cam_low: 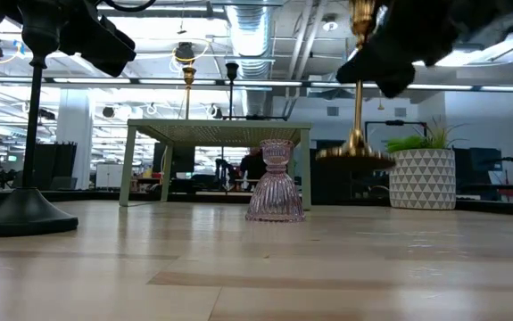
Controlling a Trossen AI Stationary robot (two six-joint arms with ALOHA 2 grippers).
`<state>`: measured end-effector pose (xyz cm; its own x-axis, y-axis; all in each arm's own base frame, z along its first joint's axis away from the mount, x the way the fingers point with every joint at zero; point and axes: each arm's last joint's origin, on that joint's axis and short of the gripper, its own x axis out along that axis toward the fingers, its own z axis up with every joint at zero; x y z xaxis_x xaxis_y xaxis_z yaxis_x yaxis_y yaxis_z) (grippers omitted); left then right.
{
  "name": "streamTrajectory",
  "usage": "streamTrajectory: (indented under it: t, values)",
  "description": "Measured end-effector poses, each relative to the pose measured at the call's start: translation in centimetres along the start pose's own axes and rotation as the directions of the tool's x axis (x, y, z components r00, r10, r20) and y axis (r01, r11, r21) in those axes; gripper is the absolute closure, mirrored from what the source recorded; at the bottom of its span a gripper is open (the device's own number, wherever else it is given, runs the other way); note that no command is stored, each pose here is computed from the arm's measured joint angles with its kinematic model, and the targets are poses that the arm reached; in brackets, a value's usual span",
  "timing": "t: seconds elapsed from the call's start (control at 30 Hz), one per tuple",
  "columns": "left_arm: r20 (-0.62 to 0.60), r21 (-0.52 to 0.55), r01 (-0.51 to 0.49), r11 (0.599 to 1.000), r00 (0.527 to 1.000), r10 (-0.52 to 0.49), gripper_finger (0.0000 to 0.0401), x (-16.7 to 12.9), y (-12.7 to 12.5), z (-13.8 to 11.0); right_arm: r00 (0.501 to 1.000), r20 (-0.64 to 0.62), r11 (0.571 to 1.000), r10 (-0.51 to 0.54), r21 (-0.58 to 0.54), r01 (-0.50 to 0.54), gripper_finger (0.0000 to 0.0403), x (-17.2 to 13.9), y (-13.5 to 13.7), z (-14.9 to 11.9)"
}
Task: Pick & Place candle stick holders
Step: Put the top gold candle holder on the shelf aligned with the other gold candle holder
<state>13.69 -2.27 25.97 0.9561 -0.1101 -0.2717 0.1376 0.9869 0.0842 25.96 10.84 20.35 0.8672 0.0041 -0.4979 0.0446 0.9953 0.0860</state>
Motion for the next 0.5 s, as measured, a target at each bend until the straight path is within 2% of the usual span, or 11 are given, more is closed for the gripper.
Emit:
streamTrajectory:
  t: [0.1,0.27,0.5]
  values:
    - [0.012,-0.001,-0.001,1.000,1.000,0.001,0.0394,0.1,0.0,0.1,0.999,-0.030,0.999,-0.039,-0.015,0.038,0.0398,-0.9,-0.8,1.8]
    - [0.101,-0.001,-0.013,1.000,0.995,0.013,0.0381,0.9,0.0,1.1,0.997,0.003,0.992,-0.082,-0.097,0.082,0.0399,-1.7,-1.8,6.3]
    - [0.072,0.017,-0.032,0.999,0.997,0.031,0.0310,4.4,0.1,0.8,0.997,0.066,0.980,-0.049,-0.191,0.060,0.0400,-1.6,-3.6,11.2]
